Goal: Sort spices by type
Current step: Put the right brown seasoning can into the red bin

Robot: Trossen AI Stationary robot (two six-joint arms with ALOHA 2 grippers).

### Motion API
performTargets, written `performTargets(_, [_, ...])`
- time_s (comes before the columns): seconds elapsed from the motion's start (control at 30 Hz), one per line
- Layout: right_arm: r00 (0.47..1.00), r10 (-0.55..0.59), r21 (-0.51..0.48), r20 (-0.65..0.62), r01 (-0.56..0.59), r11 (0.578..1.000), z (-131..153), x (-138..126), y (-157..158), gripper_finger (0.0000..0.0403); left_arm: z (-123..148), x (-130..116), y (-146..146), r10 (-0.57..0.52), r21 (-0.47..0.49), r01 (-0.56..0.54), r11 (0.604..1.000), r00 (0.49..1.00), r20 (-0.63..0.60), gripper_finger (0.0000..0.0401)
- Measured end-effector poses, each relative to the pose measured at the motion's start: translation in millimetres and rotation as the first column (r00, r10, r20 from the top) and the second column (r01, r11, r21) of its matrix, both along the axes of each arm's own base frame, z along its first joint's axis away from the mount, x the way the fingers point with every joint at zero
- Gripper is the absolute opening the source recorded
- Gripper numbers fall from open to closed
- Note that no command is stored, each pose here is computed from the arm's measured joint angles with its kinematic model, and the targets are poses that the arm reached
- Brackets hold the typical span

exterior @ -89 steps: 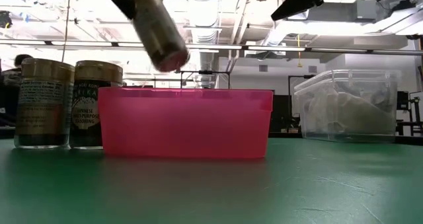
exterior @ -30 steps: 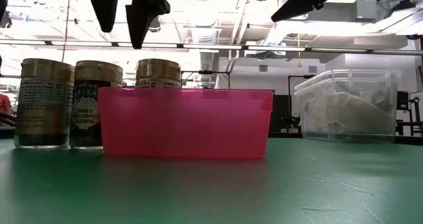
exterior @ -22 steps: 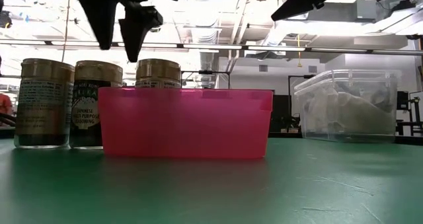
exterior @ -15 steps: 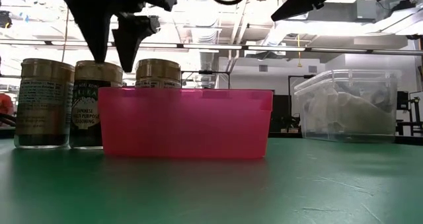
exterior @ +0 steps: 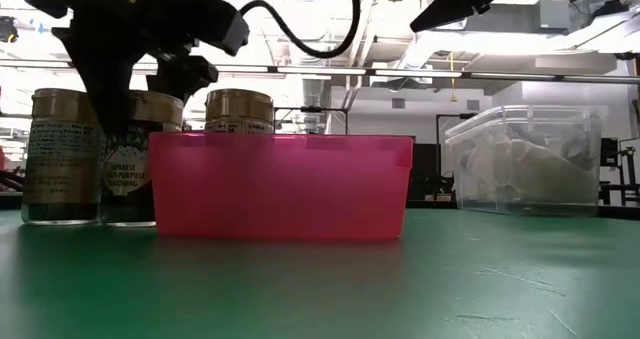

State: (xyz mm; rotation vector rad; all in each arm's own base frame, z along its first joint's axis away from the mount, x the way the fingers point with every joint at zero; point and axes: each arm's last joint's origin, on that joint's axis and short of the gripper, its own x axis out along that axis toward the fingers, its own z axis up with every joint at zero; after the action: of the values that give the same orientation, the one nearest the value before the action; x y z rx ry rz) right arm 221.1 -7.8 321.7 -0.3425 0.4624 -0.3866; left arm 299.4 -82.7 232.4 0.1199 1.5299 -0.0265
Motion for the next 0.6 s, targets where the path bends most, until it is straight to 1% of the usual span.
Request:
performTargets(0.1, [1.000, 0.001, -0.002, 0.008, -0.001, 1.000, 0.8, 0.3, 0.0, 0.0213, 0.0, 0.9, -0.3, -0.002, -0.004, 0.002, 1.000, 1.000, 0.009, 0.0313])
performTargets(0.27, [1.000, 0.001, -0.004, 0.015, -0.001, 1.000, 1.5, 0.7, 0.0, 0.0213, 0.3, 0.9, -0.5, -0.002, -0.010, 0.003, 1.000, 1.000, 0.009, 0.0270])
performTargets(0.43, [1.000, 0.002, -0.004, 0.015, -0.002, 1.000, 1.5, 0.6, 0.0, 0.0213, 0.3, 0.5, -0.9, -0.005, -0.031, 0.005, 1.000, 1.000, 0.000, 0.0269])
performTargets(0.6, [1.000, 0.002, -0.005, 0.014, -0.002, 1.000, 1.4, 0.7, 0.0, 0.0213, 4.5, 0.1, 0.6, -0.030, -0.016, 0.030, 0.999, 0.999, -0.014, 0.0269])
